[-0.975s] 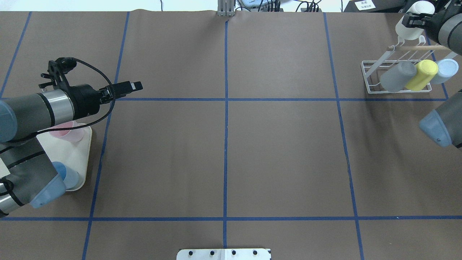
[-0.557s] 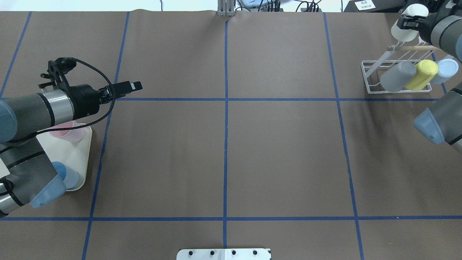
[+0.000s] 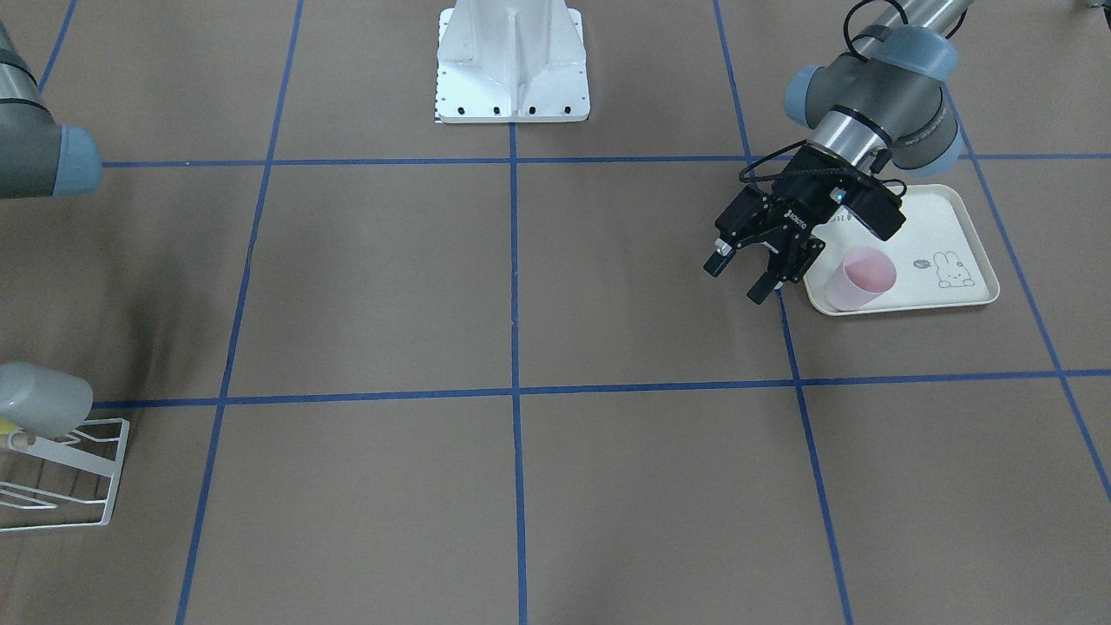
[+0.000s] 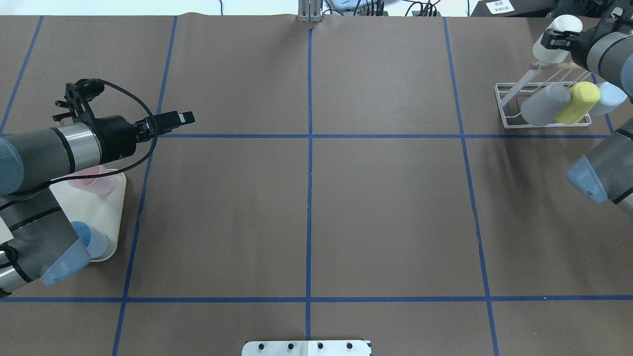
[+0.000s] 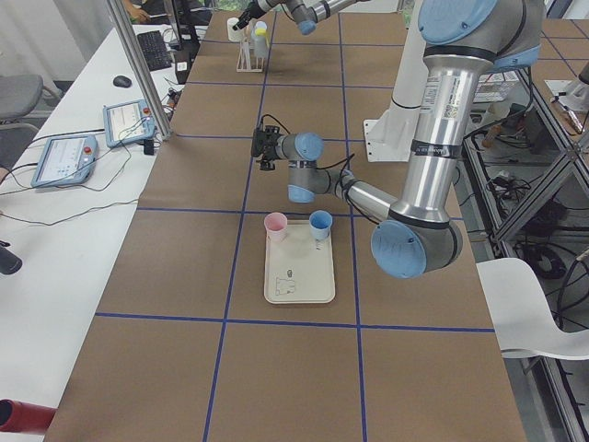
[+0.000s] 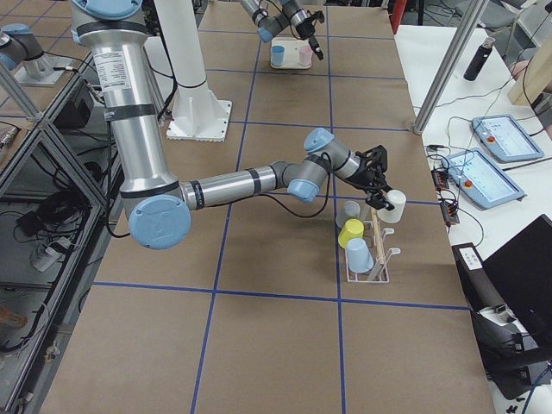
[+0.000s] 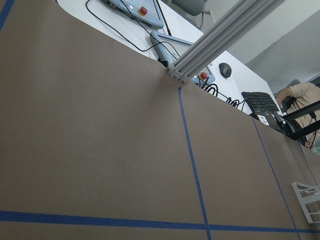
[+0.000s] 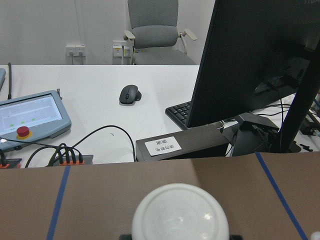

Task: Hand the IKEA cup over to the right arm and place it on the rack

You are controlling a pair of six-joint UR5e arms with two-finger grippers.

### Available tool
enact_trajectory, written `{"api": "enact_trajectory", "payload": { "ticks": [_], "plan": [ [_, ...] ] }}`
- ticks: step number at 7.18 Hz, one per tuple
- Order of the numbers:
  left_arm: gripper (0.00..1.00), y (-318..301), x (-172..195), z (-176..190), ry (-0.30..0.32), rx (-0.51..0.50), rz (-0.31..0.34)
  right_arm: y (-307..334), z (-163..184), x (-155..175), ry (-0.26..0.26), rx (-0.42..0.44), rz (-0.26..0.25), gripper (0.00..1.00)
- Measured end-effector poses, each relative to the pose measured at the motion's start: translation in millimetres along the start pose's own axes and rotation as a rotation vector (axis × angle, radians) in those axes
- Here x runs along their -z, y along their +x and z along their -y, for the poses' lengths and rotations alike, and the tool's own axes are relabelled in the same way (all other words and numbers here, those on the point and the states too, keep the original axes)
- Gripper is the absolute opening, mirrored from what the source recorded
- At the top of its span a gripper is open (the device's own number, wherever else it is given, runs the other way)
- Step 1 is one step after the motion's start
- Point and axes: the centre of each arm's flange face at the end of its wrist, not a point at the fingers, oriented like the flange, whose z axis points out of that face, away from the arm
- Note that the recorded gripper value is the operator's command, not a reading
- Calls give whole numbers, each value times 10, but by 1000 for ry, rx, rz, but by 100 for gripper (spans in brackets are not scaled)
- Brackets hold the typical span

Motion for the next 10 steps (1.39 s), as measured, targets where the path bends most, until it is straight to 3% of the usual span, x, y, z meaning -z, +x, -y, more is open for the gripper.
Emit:
{"api": "enact_trajectory", "payload": {
  "ticks": [3, 6, 8, 10],
  "plan": [
    [96, -140, 180, 120, 18, -12, 23, 38, -131, 24, -10, 4, 15, 92],
    [95, -878, 876, 501, 42, -222, 171, -23, -106, 250, -19, -3, 71, 92],
    [95, -1391, 1160, 441, -34, -401, 346, -2, -121, 460, -31, -10, 105, 92],
    [91, -1663, 1229, 326, -171, -451, 477, -11, -136, 585, -49, -29, 135, 92]
  ]
}}
